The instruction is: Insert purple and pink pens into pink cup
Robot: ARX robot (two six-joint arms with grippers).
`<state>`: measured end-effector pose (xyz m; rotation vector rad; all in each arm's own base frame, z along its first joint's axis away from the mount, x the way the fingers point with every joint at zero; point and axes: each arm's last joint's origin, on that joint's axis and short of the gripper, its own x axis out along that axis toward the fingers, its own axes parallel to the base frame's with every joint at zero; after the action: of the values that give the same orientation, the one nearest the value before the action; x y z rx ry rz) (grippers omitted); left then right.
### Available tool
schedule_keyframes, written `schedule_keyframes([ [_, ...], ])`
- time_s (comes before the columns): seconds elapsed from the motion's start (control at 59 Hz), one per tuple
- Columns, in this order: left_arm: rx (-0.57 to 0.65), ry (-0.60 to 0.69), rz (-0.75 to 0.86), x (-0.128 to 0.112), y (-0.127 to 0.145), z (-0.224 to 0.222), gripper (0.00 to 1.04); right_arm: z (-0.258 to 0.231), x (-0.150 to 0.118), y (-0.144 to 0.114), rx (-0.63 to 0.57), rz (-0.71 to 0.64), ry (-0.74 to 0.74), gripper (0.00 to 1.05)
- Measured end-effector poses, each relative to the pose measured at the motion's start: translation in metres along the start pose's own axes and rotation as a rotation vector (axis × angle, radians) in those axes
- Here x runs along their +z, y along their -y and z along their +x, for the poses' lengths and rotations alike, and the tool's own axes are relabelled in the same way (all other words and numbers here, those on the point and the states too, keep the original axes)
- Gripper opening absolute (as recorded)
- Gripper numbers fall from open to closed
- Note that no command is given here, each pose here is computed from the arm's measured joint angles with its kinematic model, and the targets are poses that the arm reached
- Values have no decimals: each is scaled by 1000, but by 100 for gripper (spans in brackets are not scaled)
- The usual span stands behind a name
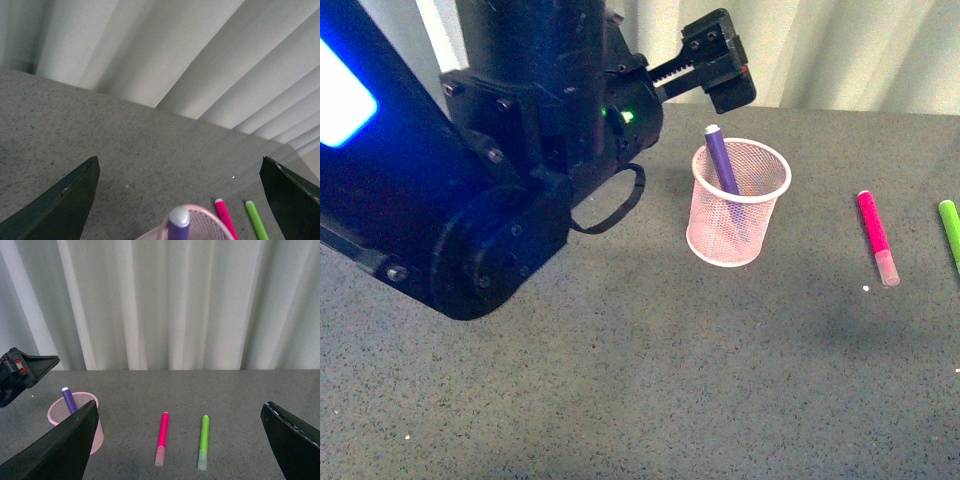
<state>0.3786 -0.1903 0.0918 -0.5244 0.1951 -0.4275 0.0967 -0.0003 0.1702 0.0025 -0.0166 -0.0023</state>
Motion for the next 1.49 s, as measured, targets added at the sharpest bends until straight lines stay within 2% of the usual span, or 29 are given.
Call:
schedule_keyframes([
  [0.153,40,-119,74,31,-18,-18,98,0,0,0,0,0,0,98],
  [0.288,34,-191,140,69,-29,-51,98,0,0,0,0,0,0,98],
  [0.526,-8,-190,236,117,-46,-118,98,0,0,0,0,0,0,98],
  [0.763,57,-134,261,143,-75,-181,98,0,0,0,0,0,0,98],
  [0.967,75,-108,265,147,-83,-215,98,0,0,0,0,0,0,98],
  [1.17,27,-133,264,135,-79,-220,98,0,0,0,0,0,0,98],
  [1.374,44,-135,277,132,-81,-222,98,0,0,0,0,0,0,98],
  [1.408,85,-116,308,129,-82,-220,95,0,0,0,0,0,0,98],
  [1.425,159,-52,359,127,-81,-221,92,0,0,0,0,0,0,98],
  [1.492,310,75,442,118,-81,-227,81,0,0,0,0,0,0,98],
])
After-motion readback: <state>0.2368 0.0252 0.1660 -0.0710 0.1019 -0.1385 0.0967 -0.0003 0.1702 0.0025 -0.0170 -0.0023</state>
